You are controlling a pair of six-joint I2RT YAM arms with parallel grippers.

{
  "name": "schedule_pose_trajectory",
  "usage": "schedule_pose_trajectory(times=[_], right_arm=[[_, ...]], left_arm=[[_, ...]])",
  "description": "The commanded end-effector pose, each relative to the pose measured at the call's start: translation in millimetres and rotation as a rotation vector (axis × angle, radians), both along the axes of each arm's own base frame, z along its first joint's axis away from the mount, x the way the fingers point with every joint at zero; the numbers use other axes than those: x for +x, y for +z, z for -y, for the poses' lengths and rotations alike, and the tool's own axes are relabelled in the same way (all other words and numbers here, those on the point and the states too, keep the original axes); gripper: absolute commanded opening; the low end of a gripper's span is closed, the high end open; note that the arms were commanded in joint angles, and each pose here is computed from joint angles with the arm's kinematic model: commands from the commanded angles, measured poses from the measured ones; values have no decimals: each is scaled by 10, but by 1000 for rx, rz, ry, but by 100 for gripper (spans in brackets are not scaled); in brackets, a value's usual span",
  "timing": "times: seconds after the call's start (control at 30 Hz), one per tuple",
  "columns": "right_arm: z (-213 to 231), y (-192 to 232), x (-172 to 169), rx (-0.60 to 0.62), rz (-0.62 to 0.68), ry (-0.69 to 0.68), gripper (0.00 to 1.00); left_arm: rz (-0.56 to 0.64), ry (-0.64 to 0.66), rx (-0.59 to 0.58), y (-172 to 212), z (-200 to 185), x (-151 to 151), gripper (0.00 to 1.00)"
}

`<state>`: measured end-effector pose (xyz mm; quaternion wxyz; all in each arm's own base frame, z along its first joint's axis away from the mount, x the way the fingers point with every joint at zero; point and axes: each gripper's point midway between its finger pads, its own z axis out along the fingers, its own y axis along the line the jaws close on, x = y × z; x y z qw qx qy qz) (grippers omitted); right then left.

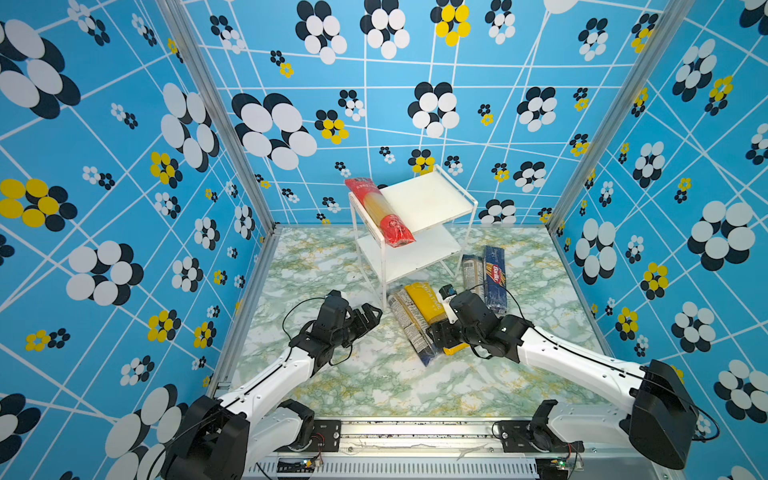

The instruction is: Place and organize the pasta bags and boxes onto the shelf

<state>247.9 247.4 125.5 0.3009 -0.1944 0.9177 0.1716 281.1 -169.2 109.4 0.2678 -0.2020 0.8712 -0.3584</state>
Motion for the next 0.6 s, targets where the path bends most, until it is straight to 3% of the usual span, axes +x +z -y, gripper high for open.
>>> schedule_pose_trajectory(times=[0.0, 0.57], right_arm=[[-44, -80, 7, -14, 5, 21, 82], [-198, -351, 35, -9, -69, 32, 83]], left_arm=[[57, -22, 0, 185, 72, 101, 99], [53, -13, 34, 60, -34, -3, 99]])
